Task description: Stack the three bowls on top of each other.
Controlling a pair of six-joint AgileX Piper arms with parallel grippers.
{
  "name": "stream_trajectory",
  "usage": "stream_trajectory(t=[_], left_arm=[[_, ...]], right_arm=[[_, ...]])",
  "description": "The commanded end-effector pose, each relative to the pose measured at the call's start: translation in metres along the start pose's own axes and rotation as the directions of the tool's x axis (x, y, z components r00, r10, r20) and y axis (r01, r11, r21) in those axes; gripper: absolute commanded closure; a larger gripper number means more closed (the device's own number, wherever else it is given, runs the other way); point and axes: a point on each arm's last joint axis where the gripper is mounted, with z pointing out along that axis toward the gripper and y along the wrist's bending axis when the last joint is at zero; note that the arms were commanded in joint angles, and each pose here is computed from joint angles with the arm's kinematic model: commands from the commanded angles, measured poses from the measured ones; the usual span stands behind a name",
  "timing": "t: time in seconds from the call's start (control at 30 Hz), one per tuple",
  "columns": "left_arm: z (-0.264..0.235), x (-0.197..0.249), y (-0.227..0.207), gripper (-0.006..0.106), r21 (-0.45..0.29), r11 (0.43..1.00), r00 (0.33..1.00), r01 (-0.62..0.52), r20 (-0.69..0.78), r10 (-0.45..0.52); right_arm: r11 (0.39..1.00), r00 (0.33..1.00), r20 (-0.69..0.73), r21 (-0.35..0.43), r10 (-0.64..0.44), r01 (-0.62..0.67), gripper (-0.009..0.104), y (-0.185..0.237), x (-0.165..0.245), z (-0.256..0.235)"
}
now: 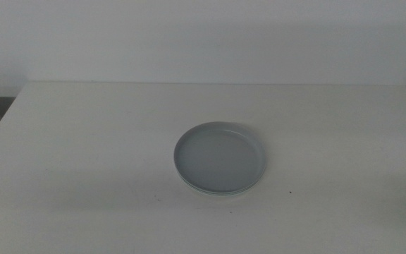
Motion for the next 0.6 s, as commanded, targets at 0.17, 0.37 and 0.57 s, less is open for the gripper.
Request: stream_trajectory(t=[0.17, 0.37, 0.57], left_arm=[[0.007, 0.044, 0.002, 0.007, -0.007, 1.0, 1.0, -0.002, 0.009, 0.002], [0.007, 0.049, 0.002, 0.007, -0.007, 1.0, 1.0, -0.002, -0.021, 0.002], [0.007, 0.05, 0.002, 0.007, -0.008, 1.0, 0.999, -0.002, -0.032, 0.002]], right_arm=[[0.998, 1.0, -0.003, 0.052, -0.016, 0.017, 0.002, -0.005, 0.039, -0.004], [0.988, 1.0, -0.024, 0.153, 0.0, 0.004, 0.002, -0.011, 0.041, -0.004], [0.987, 0.999, -0.018, 0.159, 0.035, -0.032, 0.002, -0.011, 0.041, -0.004]])
